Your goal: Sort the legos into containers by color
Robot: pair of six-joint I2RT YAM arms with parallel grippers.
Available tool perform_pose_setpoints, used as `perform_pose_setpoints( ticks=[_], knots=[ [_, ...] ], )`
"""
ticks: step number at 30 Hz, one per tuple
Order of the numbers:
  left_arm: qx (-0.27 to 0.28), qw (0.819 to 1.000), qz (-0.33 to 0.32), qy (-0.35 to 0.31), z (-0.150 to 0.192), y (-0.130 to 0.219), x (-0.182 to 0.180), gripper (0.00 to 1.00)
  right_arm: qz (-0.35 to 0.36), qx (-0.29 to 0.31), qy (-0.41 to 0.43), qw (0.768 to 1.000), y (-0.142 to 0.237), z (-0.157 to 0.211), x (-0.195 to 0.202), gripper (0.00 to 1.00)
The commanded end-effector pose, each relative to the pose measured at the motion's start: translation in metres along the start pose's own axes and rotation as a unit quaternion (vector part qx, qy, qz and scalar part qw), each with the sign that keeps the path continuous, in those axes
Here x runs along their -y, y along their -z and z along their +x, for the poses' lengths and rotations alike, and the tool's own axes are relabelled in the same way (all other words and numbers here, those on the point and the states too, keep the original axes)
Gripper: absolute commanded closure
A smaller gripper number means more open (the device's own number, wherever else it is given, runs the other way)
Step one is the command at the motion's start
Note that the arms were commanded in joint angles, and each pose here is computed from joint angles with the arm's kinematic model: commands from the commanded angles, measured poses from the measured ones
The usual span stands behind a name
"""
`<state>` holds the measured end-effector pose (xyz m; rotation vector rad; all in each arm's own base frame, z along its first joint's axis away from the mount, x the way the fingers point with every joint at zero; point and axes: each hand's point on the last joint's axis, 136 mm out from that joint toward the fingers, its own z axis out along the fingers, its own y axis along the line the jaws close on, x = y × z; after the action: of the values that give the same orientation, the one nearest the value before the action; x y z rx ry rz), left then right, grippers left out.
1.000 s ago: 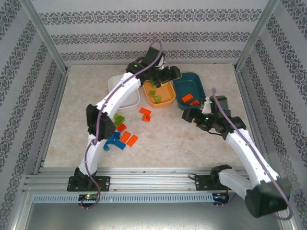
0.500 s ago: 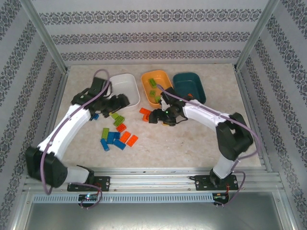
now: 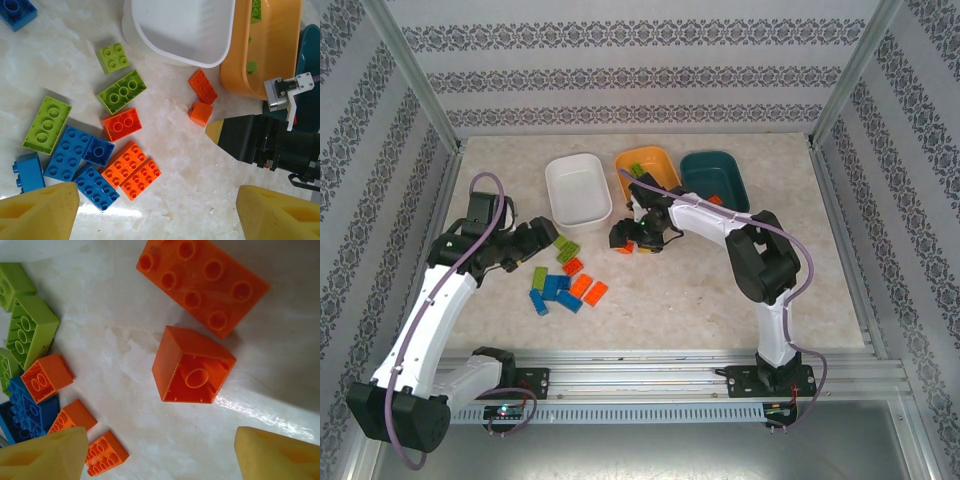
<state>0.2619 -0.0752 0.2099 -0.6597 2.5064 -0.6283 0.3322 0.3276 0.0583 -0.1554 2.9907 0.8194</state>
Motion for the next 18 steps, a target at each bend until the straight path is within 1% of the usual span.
perform_pose_setpoints(
  ticks=[1,14,18],
  knots=[
    [-0.014,1.000,-0.007,-0.009,0.002,0.003,-0.005,0.17,0.014,-0.015,-0.001,1.000,-0.010,0.004,-0.001,0.23],
    [-0.021,1.000,-0.006,-0.006,-0.003,0.002,-0.013,0.15,0.046,-0.019,-0.013,0.999,-0.029,-0.004,0.012,0.27],
    [-0.023,1.000,-0.002,-0.002,-0.006,0.001,-0.014,0.15,0.064,-0.020,-0.017,0.998,-0.032,-0.008,0.017,0.31]
  ],
)
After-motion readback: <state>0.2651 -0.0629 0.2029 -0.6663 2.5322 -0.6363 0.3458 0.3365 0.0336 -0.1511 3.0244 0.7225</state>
